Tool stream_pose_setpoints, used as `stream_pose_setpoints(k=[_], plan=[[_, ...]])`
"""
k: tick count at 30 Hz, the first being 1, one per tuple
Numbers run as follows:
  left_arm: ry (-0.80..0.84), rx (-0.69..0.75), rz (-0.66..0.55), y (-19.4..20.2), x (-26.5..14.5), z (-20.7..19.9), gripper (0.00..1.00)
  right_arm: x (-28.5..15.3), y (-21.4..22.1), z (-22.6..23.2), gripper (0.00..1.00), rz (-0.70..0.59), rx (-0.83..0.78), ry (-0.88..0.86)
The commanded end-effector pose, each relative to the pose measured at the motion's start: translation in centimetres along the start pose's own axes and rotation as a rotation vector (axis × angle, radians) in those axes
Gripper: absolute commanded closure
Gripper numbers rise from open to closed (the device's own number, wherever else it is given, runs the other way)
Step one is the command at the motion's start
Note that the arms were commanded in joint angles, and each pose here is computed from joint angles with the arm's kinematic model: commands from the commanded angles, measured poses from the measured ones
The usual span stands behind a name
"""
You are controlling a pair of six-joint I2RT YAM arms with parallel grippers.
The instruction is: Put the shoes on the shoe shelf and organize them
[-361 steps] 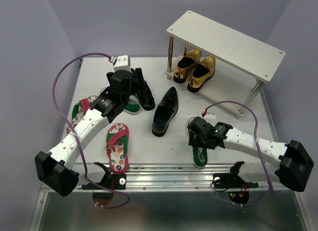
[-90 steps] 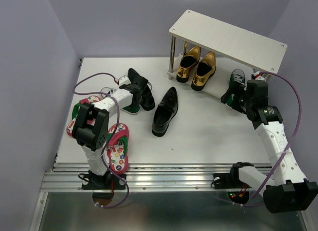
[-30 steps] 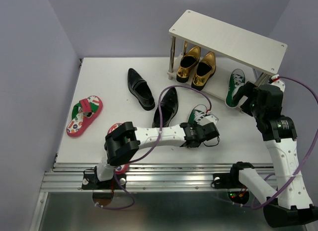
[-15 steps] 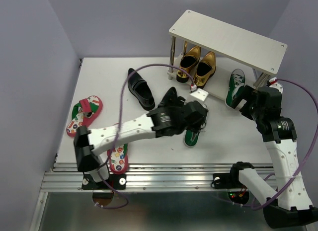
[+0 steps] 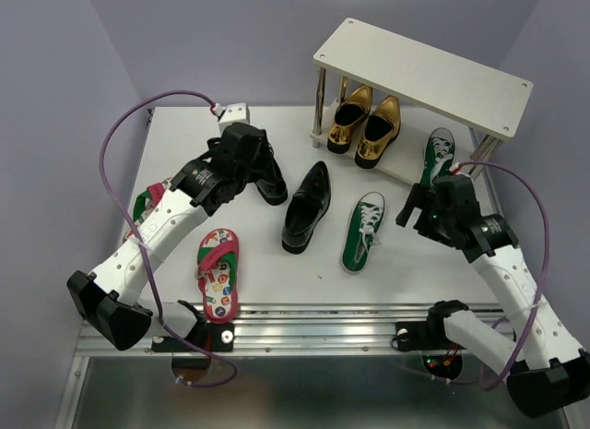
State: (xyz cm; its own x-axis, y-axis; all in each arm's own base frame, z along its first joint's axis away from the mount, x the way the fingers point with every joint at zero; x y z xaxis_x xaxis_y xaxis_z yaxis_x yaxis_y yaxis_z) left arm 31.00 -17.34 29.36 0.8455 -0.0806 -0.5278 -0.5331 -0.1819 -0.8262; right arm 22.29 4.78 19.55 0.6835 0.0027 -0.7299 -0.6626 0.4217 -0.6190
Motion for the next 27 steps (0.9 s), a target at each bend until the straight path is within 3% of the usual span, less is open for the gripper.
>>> stream_pose_setpoints(k=[1,10,14,17,19,25,27], plan=[[-0.042,-0.102,-0.030,-1.2,0.5,2.3,0.20,0.8,3.1,3.8,0.00,0.028,-0.041,-0.032],[-0.062,-0.138,-0.038,-1.0,1.3,3.7,0.20,2.6,11.9,9.9,0.01,0.127,-0.189,-0.056],[-0.070,-0.128,-0.028,-0.6,1.8,3.9,0.20,3.9,13.2,10.0,0.10,0.125,-0.199,-0.009],[-0.076,-0.121,-0.029,-0.6,1.9,4.1,0.20,4.9,13.6,9.6,0.27,0.114,-0.198,0.025],[-0.079,-0.120,-0.033,-0.6,2.0,4.3,0.20,5.6,14.0,9.6,0.32,0.111,-0.199,0.028],[-0.077,-0.113,-0.029,-0.5,2.3,4.6,0.20,7.3,15.5,9.3,0.35,0.137,-0.204,0.074],[-0.074,-0.109,-0.028,-0.4,2.4,4.6,0.20,7.7,15.5,9.3,0.40,0.124,-0.198,0.078]])
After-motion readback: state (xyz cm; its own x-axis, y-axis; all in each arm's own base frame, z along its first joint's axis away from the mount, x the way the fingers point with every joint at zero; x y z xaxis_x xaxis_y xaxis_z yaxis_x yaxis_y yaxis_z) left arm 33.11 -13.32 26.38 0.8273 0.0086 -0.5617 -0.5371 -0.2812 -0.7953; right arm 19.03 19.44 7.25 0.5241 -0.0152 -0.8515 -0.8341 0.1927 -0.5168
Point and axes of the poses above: each gripper's point midway between its finger pads, its own x axis out along the fingers, its own z axis along the line the jaws close on, y = z × x, the point moved 1 cm from there along -x, back along the fingers, and after that the axes turned 1 degree about -x, right-handed, at the moved point
